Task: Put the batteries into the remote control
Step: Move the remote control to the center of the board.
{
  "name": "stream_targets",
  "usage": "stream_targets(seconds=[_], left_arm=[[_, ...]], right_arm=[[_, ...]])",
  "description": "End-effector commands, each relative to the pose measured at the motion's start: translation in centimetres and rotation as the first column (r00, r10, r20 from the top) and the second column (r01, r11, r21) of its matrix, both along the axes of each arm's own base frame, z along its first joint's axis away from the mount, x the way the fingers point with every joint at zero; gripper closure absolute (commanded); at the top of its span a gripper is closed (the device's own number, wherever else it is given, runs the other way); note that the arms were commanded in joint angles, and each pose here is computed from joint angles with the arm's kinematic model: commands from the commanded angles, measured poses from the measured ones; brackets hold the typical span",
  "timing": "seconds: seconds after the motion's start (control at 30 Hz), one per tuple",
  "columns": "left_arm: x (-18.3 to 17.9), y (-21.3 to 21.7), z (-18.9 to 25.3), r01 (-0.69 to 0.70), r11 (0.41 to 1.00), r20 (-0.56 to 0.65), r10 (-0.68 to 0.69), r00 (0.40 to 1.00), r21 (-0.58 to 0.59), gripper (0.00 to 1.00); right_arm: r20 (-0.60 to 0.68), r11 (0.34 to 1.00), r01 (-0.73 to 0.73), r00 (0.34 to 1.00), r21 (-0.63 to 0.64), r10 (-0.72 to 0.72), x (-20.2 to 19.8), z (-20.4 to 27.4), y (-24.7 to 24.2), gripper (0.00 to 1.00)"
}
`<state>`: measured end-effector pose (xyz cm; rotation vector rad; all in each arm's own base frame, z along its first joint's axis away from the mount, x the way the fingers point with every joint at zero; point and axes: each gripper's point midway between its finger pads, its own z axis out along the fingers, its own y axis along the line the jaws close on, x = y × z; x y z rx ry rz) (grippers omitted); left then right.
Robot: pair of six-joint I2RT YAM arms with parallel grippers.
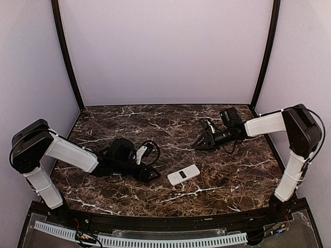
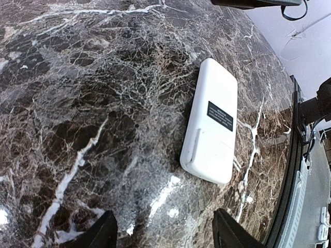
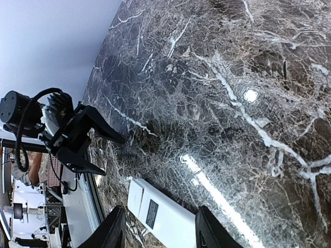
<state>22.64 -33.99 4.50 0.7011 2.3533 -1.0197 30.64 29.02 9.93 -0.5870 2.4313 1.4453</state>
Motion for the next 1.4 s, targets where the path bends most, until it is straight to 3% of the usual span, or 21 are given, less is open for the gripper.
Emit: stream_targets(seconds=[0.0,0.37,0.57,0.97,1.2,1.37], left_arm=[[-0.1,0.1,1.8,-0.019,0.999,0.031,0.02,0.999,-0.051,0.36],[-0.5,0.5,1.4,-0.022,0.999,0.024,0.023,0.999,-0.038,0.36],[-0.6,0.8,1.0,-0.03,0.999,0.006,0.031,1.0,-0.031,0.36],[-0.4,-0.3,0.6,-0.026,0.998,-0.026,0.024,0.999,-0.056,0.4],[-0.2,-0.9,0.6,-0.018,0.998,-0.041,0.016,0.999,-0.066,0.42],[-0.1,-1.8,0.9,-0.003,0.995,-0.055,-0.002,0.998,-0.098,0.43]], right_arm=[[-0.018,0.998,-0.066,0.998,-0.012,0.066,-0.4,-1.3,1.7,0.55],[-0.082,0.99,-0.126,0.989,-0.066,0.121,-1.0,-5.7,3.0,0.56],[-0.141,0.985,-0.149,0.981,-0.089,0.136,-3.4,-7.2,2.2,0.58],[-0.204,0.983,-0.164,0.968,-0.081,0.145,-9.1,-7.1,0.0,0.59],[-0.25,0.971,-0.238,0.942,-0.032,0.223,-12.8,-6.4,0.8,0.61],[-0.232,0.966,-0.254,0.944,-0.051,0.236,-13.0,-6.2,0.9,0.61]])
